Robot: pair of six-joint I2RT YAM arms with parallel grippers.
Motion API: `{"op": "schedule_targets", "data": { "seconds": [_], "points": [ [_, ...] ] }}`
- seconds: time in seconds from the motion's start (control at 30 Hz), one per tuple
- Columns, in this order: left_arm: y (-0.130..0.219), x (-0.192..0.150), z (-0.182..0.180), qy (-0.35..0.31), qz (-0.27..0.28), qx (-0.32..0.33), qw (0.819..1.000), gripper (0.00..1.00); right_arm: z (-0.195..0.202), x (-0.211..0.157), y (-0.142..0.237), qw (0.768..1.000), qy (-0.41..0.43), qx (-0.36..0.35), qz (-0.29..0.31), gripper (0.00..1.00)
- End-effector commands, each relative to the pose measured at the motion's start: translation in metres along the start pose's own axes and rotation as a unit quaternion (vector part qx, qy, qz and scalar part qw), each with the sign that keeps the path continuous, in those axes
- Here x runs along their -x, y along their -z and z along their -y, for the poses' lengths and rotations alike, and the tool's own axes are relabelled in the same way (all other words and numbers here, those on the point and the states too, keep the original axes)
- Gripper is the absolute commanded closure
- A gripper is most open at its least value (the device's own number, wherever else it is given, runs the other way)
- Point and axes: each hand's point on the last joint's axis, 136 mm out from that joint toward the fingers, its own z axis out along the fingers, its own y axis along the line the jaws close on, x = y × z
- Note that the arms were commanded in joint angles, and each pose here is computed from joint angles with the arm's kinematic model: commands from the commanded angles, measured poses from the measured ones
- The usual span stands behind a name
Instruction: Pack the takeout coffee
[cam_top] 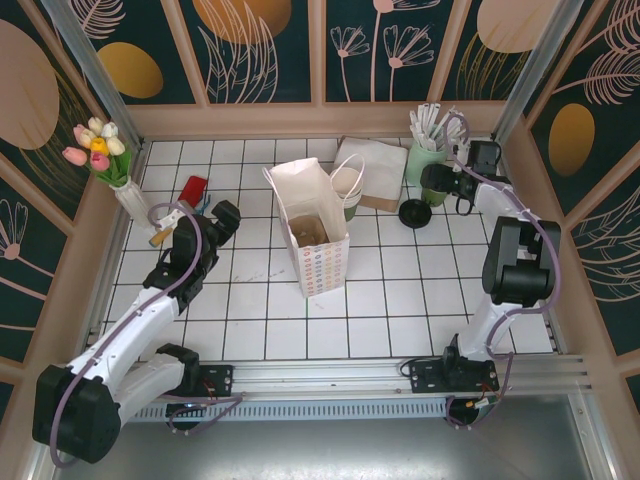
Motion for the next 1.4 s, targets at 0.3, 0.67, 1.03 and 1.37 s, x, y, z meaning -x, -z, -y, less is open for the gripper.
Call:
{"op": "schedule_targets", "data": {
  "seconds": [0.3, 0.67, 1.03, 1.37],
  "points": [
    [0.005, 0.002, -0.001, -0.021, 0.016, -0.014, 1.000, 0.01, 0.002, 0.011, -0.008, 1.000, -0.021, 0.007, 0.005, 0.18],
    [0.012, 0.007, 0.000, -0.037, 0.038, -0.037, 0.998, 0.01, 0.027, 0.000, 0.018, 0.996, -0.062, -0.057, 0.018, 0.24],
    [0.011, 0.002, 0.009, -0.051, 0.029, -0.062, 0.996, 0.01, 0.025, -0.048, 0.053, 0.992, -0.105, -0.067, -0.008, 0.23],
    [0.006, 0.004, -0.004, -0.027, 0.043, -0.032, 0.998, 0.01, -0.003, -0.095, 0.092, 0.991, -0.125, -0.040, -0.021, 0.24]
  ]
}}
